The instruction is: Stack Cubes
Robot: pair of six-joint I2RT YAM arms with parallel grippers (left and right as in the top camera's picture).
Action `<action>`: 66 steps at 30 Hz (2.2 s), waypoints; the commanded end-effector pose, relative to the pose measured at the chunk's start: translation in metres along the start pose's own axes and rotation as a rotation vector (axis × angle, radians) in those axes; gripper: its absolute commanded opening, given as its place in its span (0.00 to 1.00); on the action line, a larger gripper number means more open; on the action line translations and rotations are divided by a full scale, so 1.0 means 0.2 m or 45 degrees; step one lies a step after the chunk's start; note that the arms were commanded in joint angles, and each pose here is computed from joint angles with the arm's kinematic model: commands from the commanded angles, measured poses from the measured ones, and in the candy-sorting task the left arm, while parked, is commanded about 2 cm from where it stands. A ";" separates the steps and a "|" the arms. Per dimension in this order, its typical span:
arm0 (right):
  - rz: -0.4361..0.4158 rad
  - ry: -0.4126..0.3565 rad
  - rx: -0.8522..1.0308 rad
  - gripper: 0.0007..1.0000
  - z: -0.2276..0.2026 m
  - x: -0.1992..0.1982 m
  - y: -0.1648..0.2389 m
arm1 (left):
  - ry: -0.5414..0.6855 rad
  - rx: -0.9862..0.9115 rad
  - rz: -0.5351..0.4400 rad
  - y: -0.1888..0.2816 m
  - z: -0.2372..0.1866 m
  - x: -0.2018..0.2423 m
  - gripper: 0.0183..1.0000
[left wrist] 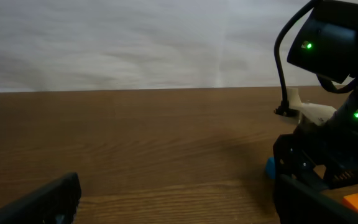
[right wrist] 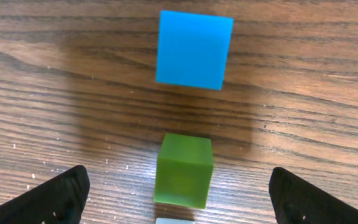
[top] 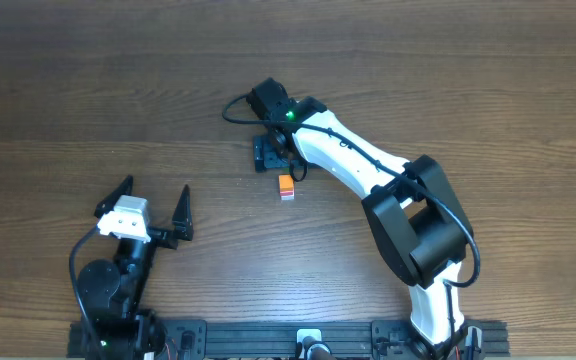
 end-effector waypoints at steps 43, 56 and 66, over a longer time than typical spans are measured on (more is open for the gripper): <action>-0.011 -0.012 0.000 0.18 0.06 0.03 0.02 | -0.019 0.002 -0.008 0.00 -0.01 0.00 1.00; -0.033 0.000 -0.044 0.12 0.11 0.02 0.36 | -0.019 0.002 -0.008 0.00 -0.01 0.00 1.00; -0.031 -0.042 -0.028 0.11 -0.04 0.01 0.65 | -0.019 0.002 -0.008 0.00 -0.01 0.00 1.00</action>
Point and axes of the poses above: each gripper's point midway between its finger pads, its own y axis back along the fingers, its own x axis along the line the jaws close on, z = x × y, the point moved 6 cm from there along y, back along the fingers, and after that the axes turned 10 degrees about y, right-handed, at the moved point
